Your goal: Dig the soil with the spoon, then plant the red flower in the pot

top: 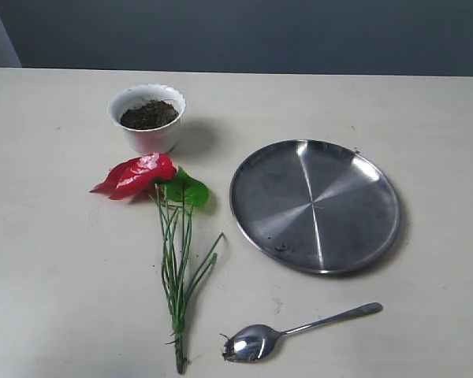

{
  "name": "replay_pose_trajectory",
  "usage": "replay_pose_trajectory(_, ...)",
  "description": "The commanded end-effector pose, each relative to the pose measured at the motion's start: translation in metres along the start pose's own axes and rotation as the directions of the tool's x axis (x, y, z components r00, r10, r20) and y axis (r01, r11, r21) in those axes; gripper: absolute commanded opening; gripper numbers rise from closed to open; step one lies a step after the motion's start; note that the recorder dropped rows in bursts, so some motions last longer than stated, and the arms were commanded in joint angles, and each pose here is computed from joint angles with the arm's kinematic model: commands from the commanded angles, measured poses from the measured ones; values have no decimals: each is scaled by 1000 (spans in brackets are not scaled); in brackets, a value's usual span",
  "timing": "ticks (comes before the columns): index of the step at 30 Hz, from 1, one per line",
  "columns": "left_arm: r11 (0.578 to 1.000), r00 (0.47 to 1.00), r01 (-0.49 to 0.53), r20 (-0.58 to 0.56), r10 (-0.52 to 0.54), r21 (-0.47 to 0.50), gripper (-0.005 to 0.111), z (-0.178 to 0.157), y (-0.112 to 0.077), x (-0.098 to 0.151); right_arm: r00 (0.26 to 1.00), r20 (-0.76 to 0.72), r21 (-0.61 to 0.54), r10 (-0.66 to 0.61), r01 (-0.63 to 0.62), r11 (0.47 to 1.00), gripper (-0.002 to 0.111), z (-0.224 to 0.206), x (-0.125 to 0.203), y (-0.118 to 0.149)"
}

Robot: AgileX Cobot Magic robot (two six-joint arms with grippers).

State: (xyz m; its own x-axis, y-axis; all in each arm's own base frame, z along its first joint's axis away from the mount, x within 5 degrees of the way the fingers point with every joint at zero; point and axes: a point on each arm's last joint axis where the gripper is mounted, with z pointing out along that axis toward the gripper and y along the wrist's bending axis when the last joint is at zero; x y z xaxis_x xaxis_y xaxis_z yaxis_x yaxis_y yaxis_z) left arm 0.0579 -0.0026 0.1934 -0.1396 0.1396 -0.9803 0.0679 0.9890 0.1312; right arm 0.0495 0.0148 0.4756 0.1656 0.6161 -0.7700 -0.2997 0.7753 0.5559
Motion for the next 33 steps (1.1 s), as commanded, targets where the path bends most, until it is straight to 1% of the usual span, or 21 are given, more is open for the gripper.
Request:
replay_pose_trajectory(1, 1000, 1000, 4, 9, -4, -4, 0, 0, 0, 0, 923, -351, 126, -158, 214, 969, -1, 92, -24, 2)
replay_pose_trajectory(2, 1000, 1000, 4, 9, -4, -4, 0, 0, 0, 0, 912, -376, 169, -161, 239, 956, -1, 101, -28, -2)
replay_pose_trajectory(3, 1000, 1000, 4, 9, -4, -4, 0, 0, 0, 0, 872, -468, 325, -144, 321, 889, -1, 120, -29, -23)
replay_pose_trajectory(4, 1000, 1000, 4, 9, -4, -4, 0, 0, 0, 0, 850, -515, 395, -114, 353, 848, -1, 125, -26, -34)
replay_pose_trajectory(5, 1000, 1000, 4, 9, -4, -4, 0, 0, 0, 0, 775, -631, 505, -27, 436, 745, -1, 137, -12, -61)
replay_pose_trajectory(6, 1000, 1000, 4, 9, -4, -4, 0, 0, 0, 0, 700, -711, 533, 64, 478, 698, -1, 142, 4, -77)
replay_pose_trajectory(7, 1000, 1000, 4, 9, -4, -4, 0, 0, 0, 0, 651, -748, 528, 126, 470, 707, -1, 152, 22, -89)
replay_pose_trajectory(8, 1000, 1000, 4, 9, -4, -4, 0, 0, 0, 0, 596, -785, 510, 170, 467, 722, -1, 153, 43, -94)
replay_pose_trajectory(9, 1000, 1000, 4, 9, -4, -4, 0, 0, 0, 0, 546, -806, 515, 228, 458, 724, -1, 146, 68, -99)
replay_pose_trajectory(10, 1000, 1000, 4, 9, -4, -4, 0, 0, 0, 0, 592, -757, 563, 276, 377, 735, -1, 139, 87, -96)
replay_pose_trajectory(11, 1000, 1000, 4, 9, -4, -4, 0, 0, 0, 0, 614, -719, 599, 327, 308, 739, -1, 126, 106, -95)
replay_pose_trajectory(12, 1000, 1000, 4, 9, -4, -4, 0, 0, 0, 0, 620, -683, 635, 386, 243, 733, -1, 109, 125, -96)
replay_pose_trajectory(13, 1000, 1000, 4, 9, -4, -4, 0, 0, 0, 0, 616, -669, 647, 416, 208, 733, -1, 96, 136, -94)
replay_pose_trajectory(14, 1000, 1000, 4, 9, -4, -4, 0, 0, 0, 0, 605, -648, 674, 462, 172, 719, -1, 82, 150, -96)
replay_pose_trajectory(18, 1000, 1000, 4, 9, -4, -4, 0, 0, 0, 0, 563, -534, 788, 631, 61, 613, -1, 29, 196, -108)
replay_pose_trajectory(19, 1000, 1000, 4, 9, -4, -4, 0, 0, 0, 0, 554, -498, 817, 667, 43, 574, -1, 20, 203, -109)
replay_pose_trajectory(21, 1000, 1000, 4, 9, -4, -4, 0, 0, 0, 0, 541, -466, 851, 701, 55, 523, -1, 2, 216, -112)
replay_pose_trajectory(25, 1000, 1000, 4, 9, -4, -4, 0, 0, 0, 0, 586, -442, 871, 679, 99, 482, -1, -8, 228, -108)
replay_pose_trajectory(28, 1000, 1000, 4, 11, -4, -4, 0, 0, 0, 0, 587, -440, 882, 680, 139, 450, -1, -11, 250, -97)
replay_pose_trajectory(30, 1000, 1000, 4, 11, -4, -4, 0, 0, 0, 0, 558, -496, 860, 665, 206, 468, -1, -12, 269, -89)
replay_pose_trajectory(33, 1000, 1000, 4, 11, -4, -4, 0, 0, 0, 0, 514, -537, 843, 669, 300, 447, -1, -9, 300, -76)
